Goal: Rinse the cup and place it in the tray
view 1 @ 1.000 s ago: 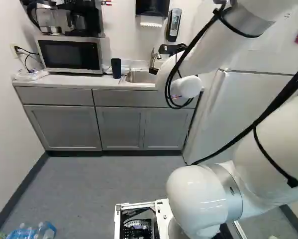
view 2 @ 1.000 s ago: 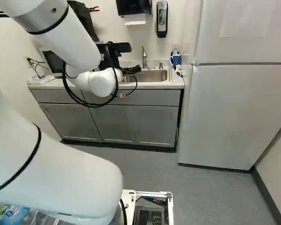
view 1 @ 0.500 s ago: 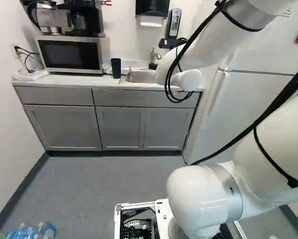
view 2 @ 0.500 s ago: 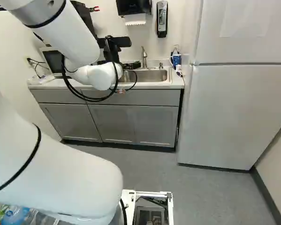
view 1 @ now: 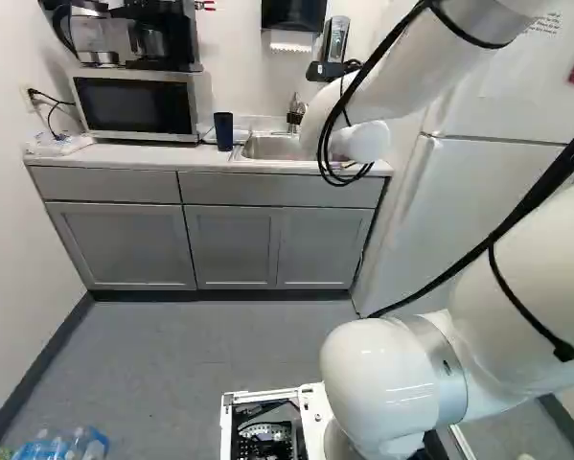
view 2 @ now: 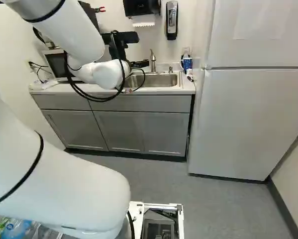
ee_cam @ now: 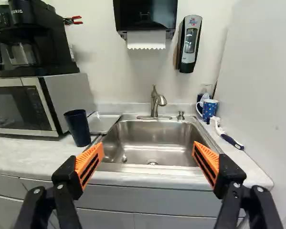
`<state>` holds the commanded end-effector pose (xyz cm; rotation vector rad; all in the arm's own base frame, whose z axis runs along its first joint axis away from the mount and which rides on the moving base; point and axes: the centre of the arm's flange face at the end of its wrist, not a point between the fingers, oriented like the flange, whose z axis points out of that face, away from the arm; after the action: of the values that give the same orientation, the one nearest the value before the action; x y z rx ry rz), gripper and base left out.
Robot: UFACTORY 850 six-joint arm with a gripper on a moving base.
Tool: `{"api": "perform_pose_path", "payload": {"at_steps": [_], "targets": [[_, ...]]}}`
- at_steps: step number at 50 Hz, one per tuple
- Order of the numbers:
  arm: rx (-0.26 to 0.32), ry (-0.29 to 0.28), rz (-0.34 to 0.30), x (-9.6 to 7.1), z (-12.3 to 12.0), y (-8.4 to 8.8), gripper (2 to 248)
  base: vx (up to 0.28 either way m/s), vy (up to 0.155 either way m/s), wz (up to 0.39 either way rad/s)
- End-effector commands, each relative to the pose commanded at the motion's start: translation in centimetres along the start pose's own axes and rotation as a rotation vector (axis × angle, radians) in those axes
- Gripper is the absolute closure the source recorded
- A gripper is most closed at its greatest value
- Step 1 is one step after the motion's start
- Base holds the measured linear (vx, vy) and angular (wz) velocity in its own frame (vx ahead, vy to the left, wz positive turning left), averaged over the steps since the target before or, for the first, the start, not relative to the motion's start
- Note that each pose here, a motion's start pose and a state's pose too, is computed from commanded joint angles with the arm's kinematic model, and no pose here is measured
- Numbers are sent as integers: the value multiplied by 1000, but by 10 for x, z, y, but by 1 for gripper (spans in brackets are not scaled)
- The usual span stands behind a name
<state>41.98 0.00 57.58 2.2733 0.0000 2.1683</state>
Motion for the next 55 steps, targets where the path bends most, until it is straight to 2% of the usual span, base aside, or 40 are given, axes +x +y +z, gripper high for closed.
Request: {"api": "perform_pose_path", "payload": {"at_steps": [55], "targets": [[0,16,0,52,13,0,3,0,0,0]]}}
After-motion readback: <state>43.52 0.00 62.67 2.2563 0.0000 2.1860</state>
